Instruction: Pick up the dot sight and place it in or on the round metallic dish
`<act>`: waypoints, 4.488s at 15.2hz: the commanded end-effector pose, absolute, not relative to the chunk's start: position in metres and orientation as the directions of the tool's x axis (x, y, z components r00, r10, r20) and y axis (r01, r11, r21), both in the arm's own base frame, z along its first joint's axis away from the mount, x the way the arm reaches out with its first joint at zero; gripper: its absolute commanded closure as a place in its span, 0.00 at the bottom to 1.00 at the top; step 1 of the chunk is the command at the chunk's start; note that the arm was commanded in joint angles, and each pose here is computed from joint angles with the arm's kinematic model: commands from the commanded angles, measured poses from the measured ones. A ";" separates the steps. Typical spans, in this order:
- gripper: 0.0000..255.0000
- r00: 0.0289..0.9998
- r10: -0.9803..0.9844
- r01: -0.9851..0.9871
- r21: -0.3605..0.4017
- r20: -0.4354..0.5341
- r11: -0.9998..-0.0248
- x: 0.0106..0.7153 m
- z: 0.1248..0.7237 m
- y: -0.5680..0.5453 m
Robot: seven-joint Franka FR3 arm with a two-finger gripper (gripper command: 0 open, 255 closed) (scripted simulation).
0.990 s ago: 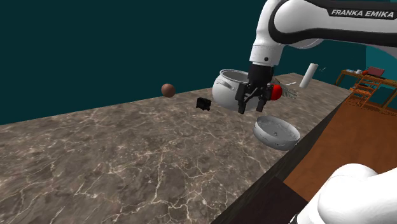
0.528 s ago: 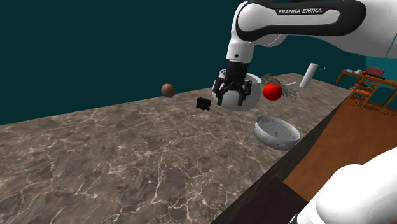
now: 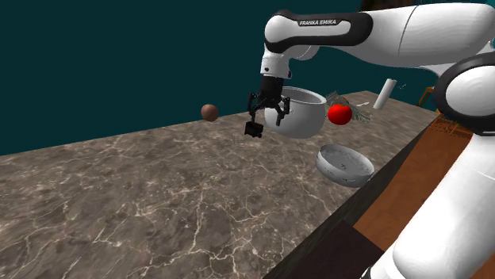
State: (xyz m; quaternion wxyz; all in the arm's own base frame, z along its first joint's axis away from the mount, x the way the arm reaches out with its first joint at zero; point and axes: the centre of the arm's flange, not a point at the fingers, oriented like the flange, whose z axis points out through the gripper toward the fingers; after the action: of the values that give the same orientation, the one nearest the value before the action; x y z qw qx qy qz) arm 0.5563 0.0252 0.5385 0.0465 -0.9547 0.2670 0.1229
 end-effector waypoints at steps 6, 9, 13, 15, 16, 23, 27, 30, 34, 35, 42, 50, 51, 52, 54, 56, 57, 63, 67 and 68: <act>0.00 0.714 -0.632 -0.660 0.011 -0.301 -0.751 0.643 0.507 -0.010; 0.00 0.714 -0.632 -0.660 0.011 -0.301 -0.751 0.639 0.492 -0.007; 0.00 0.714 -0.632 -0.660 0.011 -0.301 -0.751 0.634 0.472 -0.003; 0.00 0.714 -0.632 -0.660 0.011 -0.301 -0.751 0.633 0.469 -0.003; 0.00 0.714 -0.632 -0.660 0.011 -0.301 -0.751 0.633 0.469 -0.003; 1.00 0.714 -0.632 -0.660 0.011 -0.301 -0.751 0.633 0.469 -0.003; 1.00 0.714 -0.632 -0.660 0.011 -0.301 -0.751 0.633 0.469 -0.004; 1.00 0.714 -0.633 -0.661 0.011 -0.301 -0.751 0.633 0.469 -0.004; 1.00 0.714 -0.632 -0.660 0.011 -0.301 -0.751 0.633 0.479 -0.003; 1.00 0.714 -0.632 -0.660 0.011 -0.301 -0.751 0.633 0.485 -0.003; 1.00 0.714 -0.632 -0.660 0.011 -0.301 -0.751 0.633 0.522 -0.003; 1.00 0.714 -0.632 -0.660 0.011 -0.301 -0.751 0.633 0.564 -0.003; 1.00 0.714 -0.632 -0.660 0.011 -0.301 -0.751 0.633 0.569 -0.003; 1.00 0.714 -0.632 -0.660 0.011 -0.301 -0.751 0.633 0.574 -0.003; 1.00 0.714 -0.632 -0.660 0.011 -0.301 -0.751 0.633 0.585 -0.003; 1.00 0.714 -0.632 -0.660 0.011 -0.301 -0.751 0.621 0.588 -0.007; 1.00 0.714 -0.632 -0.660 0.011 -0.301 -0.751 0.609 0.588 -0.012; 1.00 0.714 -0.632 -0.660 0.011 -0.301 -0.751 0.535 0.586 -0.040; 1.00 0.714 -0.632 -0.660 0.011 -0.301 -0.751 0.485 0.584 -0.059; 1.00 0.714 -0.632 -0.660 0.011 -0.301 -0.751 0.473 0.584 -0.063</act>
State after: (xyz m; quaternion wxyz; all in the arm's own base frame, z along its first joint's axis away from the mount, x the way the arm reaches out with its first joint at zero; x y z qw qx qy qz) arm 0.4892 -0.0577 0.5847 0.0483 -0.9244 0.3498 0.1440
